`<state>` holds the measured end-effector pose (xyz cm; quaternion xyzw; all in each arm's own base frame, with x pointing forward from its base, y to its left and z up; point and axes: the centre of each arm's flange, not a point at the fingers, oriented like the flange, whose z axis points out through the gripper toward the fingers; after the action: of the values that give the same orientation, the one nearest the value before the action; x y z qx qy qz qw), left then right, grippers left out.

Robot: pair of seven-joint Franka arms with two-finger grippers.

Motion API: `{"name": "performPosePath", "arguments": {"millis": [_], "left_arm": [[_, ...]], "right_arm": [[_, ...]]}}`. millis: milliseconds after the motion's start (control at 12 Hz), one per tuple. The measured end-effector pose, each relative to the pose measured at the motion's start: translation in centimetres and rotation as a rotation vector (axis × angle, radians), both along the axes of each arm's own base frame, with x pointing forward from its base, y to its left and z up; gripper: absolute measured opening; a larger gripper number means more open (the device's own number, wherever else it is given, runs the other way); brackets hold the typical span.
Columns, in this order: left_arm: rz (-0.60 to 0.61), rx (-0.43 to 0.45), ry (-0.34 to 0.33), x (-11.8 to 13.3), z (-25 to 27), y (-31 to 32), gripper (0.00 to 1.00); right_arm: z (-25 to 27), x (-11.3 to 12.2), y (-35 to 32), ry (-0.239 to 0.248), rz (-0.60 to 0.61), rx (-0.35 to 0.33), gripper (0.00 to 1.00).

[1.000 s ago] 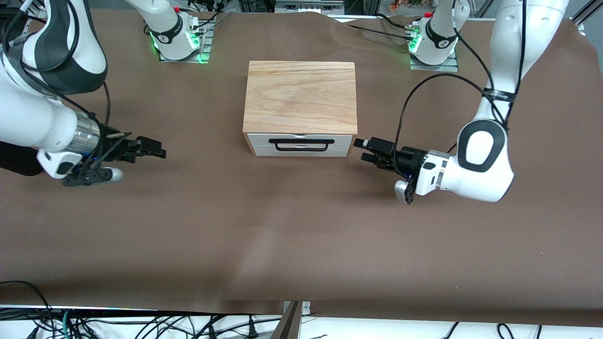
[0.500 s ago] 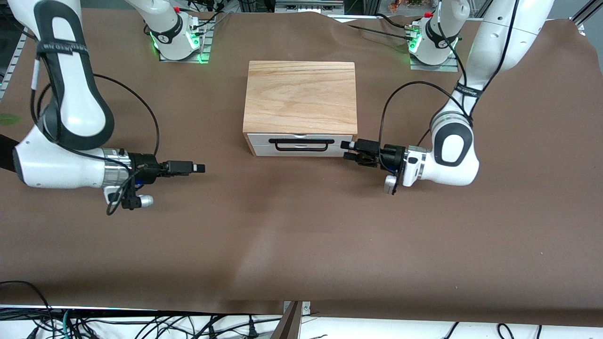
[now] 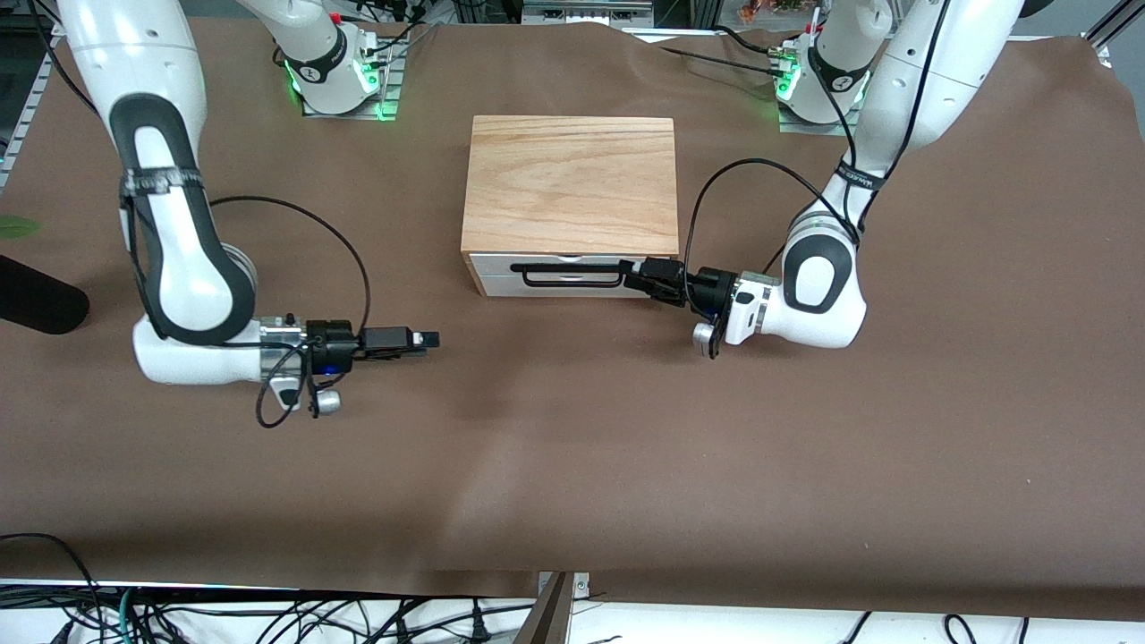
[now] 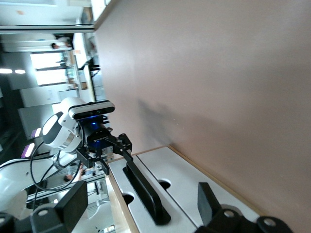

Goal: Pull top drawer with both arms simultaneously
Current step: 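Grasp the black handle ends with both grippers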

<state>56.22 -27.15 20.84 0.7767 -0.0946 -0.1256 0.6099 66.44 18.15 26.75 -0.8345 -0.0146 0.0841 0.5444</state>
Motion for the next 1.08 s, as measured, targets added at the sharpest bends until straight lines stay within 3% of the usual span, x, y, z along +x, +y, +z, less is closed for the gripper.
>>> {"name": "performPosePath", "arguments": {"millis": [250, 333, 417, 833, 1083], "left_arm": [[-0.033, -0.006, -0.05, 0.4, -0.5, -0.7, 0.6], [-0.047, -0.016, -0.069, 0.0, -1.3, -1.0, 0.48], [-0.055, -0.025, -0.079, -0.2, -2.1, -1.1, 0.42], [-0.059, -0.044, -0.08, 0.1, -2.2, -1.1, 0.18], [-0.058, -0.043, -0.078, 0.1, -2.2, -1.1, 0.18]], "right_arm": [[-3.0, -0.9, 3.7, 0.002, -0.002, 0.102, 1.0], [-3.3, -1.3, 5.3, 0.01, 0.003, 0.121, 1.0], [-3.6, -1.8, 6.6, 0.008, 0.013, 0.137, 1.0], [-7.5, -5.7, 9.5, -0.067, 0.038, 0.226, 1.0], [-9.3, -8.3, 11.1, -0.081, 0.056, 0.277, 0.99]]}}
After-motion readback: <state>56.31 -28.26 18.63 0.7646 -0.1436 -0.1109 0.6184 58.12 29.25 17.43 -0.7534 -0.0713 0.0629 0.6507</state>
